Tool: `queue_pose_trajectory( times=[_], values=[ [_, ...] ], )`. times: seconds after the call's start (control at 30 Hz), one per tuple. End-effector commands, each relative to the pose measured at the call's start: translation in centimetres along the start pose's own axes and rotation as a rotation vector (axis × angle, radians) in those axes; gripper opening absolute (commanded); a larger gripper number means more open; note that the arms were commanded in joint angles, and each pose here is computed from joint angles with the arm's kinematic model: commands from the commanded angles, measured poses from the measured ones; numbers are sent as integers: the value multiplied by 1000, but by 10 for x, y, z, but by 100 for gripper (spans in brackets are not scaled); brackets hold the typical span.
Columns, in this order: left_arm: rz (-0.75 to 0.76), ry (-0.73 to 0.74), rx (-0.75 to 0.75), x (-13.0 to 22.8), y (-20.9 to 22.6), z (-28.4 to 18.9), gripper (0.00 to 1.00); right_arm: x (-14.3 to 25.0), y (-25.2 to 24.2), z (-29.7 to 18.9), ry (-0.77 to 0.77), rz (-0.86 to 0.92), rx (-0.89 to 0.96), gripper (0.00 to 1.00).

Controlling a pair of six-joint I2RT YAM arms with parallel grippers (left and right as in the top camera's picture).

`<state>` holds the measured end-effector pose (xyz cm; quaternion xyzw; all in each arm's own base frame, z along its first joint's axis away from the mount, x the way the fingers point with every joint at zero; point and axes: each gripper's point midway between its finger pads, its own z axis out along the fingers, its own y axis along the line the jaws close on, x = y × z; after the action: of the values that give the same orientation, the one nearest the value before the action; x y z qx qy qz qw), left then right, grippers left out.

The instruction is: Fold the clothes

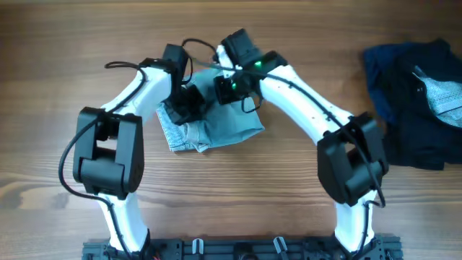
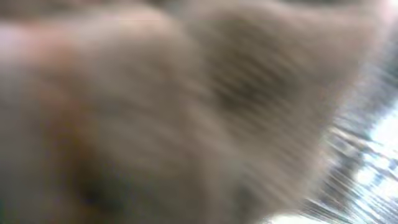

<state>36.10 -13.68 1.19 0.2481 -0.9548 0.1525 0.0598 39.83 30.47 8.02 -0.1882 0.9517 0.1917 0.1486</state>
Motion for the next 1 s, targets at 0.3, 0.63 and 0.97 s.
queue_pose_trajectory(
  times=[0.3, 0.63, 0.97],
  values=[
    [-75, 18, -173, -2, 47, 6, 4, -46, -76, 24, -191, 48, 254, 6],
    [-51, -160, -353, -26, 76, -18, 4, -72, -80, -23, -297, 65, 254, 4],
    [-26, -301, -228, -28, 50, -75, 13, 11, 46, -85, 31, 28, -405, 4]
  ],
)
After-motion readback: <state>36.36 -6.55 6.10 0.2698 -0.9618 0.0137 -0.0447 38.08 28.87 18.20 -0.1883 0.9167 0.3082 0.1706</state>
